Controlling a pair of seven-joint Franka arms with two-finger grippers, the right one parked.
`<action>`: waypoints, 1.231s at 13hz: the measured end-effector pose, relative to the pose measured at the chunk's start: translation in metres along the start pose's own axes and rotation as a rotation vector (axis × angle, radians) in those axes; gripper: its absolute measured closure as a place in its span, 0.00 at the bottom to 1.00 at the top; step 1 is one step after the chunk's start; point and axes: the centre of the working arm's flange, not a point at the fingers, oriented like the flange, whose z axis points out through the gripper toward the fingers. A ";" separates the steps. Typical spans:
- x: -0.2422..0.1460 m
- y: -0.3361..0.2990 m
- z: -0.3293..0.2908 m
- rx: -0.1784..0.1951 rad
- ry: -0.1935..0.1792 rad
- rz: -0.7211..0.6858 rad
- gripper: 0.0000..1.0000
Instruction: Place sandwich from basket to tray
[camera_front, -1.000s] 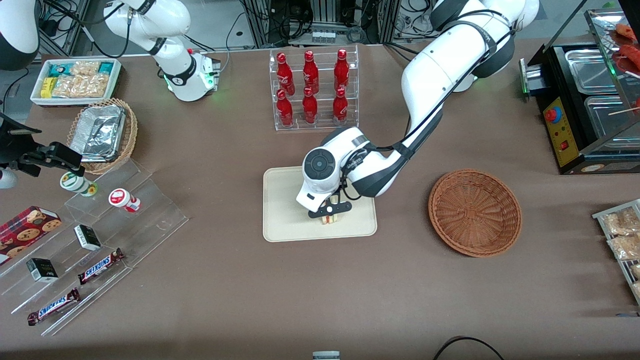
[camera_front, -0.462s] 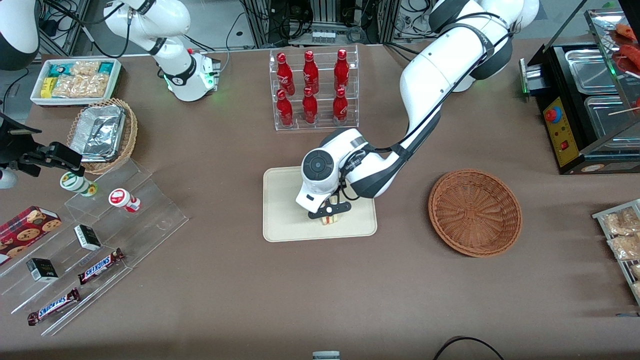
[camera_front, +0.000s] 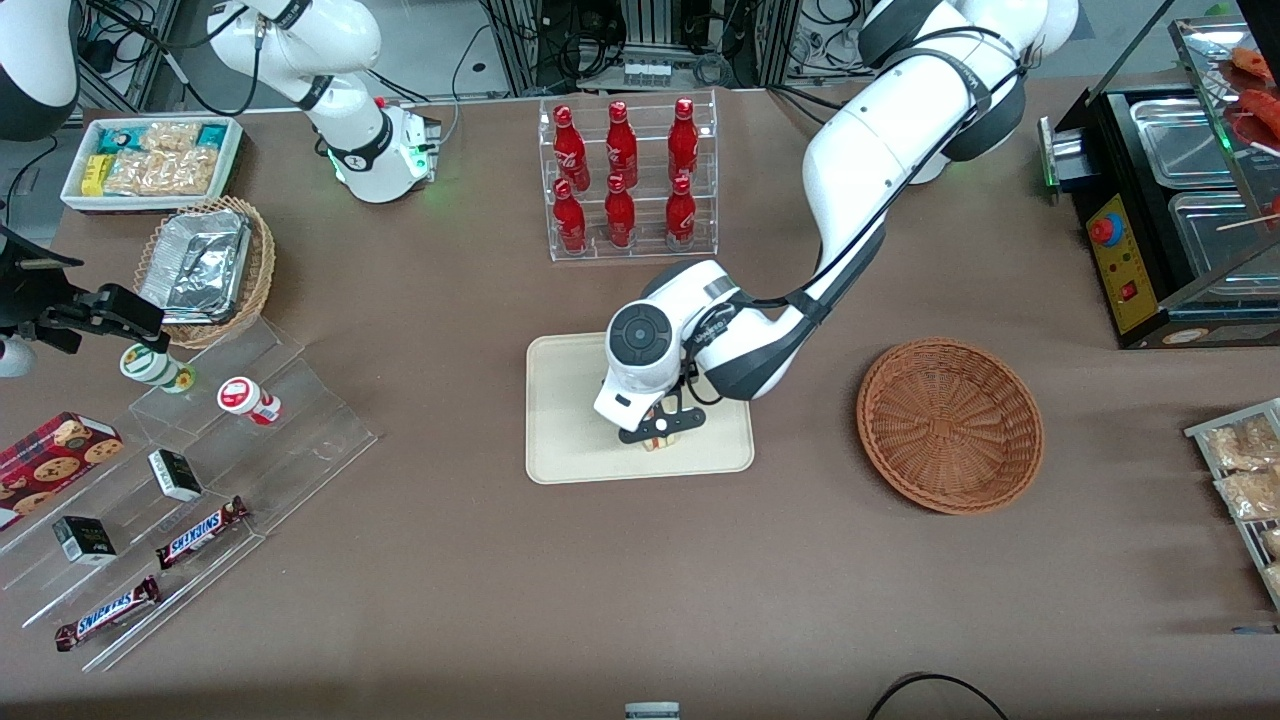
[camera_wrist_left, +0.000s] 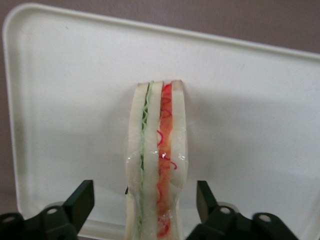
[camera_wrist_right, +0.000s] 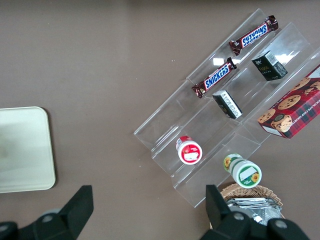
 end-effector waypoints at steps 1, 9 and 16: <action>0.000 -0.001 -0.017 -0.002 0.012 -0.003 0.00; 0.025 -0.066 -0.134 0.059 0.031 0.144 0.00; 0.084 -0.201 -0.191 0.058 -0.025 0.117 0.00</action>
